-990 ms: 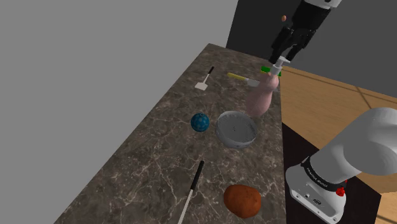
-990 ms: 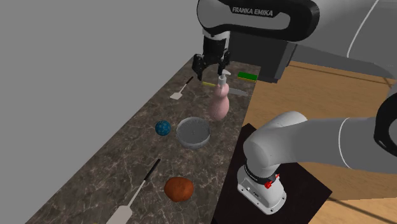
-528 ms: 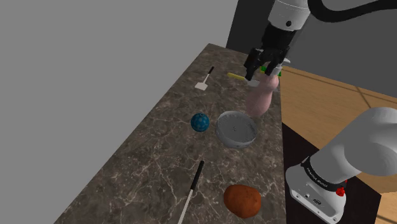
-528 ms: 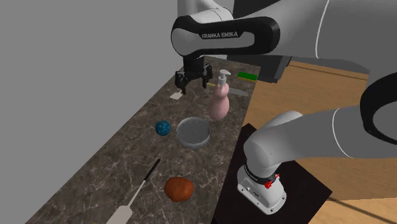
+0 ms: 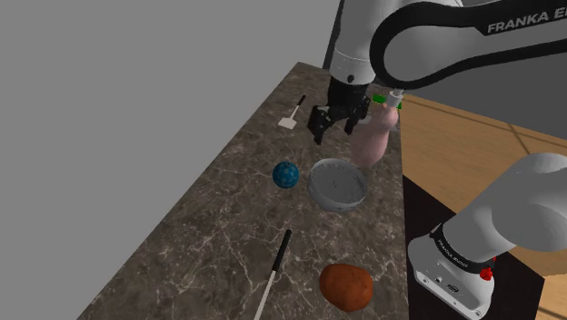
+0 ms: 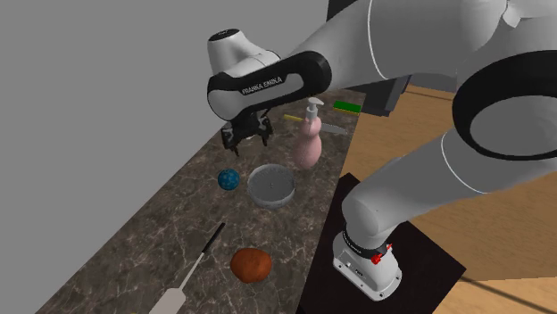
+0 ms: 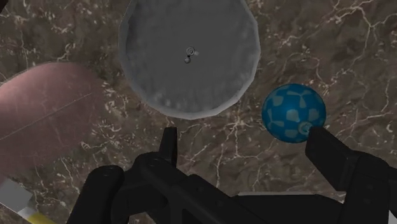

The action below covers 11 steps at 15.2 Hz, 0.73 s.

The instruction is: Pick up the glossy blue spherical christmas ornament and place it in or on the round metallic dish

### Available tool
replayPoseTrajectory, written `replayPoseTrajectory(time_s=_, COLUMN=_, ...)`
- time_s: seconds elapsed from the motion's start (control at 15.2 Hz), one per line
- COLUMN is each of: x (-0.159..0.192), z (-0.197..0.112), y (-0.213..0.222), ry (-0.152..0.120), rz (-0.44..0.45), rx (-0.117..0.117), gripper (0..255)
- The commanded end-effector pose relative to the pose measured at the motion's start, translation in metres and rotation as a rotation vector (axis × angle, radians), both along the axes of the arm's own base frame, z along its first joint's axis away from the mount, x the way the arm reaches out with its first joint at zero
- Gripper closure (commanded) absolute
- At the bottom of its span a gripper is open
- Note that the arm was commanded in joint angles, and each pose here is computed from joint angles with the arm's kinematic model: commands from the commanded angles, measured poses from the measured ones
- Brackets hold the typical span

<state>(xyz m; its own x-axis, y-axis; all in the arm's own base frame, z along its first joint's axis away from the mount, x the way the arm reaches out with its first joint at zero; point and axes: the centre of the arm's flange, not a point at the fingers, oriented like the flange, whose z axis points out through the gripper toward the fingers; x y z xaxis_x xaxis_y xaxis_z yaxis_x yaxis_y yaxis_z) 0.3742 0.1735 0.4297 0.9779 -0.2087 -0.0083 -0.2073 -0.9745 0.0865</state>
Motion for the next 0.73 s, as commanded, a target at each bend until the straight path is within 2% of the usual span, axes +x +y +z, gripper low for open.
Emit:
replayPoseTrajectory(time_s=0.0, x=0.010, z=-0.017, y=0.022, ry=0.010, rz=-0.013, rx=-0.015, gripper=0)
replayPoseTrajectory(time_s=0.59, x=0.048, z=-0.109, y=0.104, ry=0.060, rz=-0.062, rx=-0.087, gripper=0)
replayPoseTrajectory(time_s=0.66, x=0.048, z=-0.111, y=0.106, ry=0.061, rz=-0.063, rx=-0.089, gripper=0)
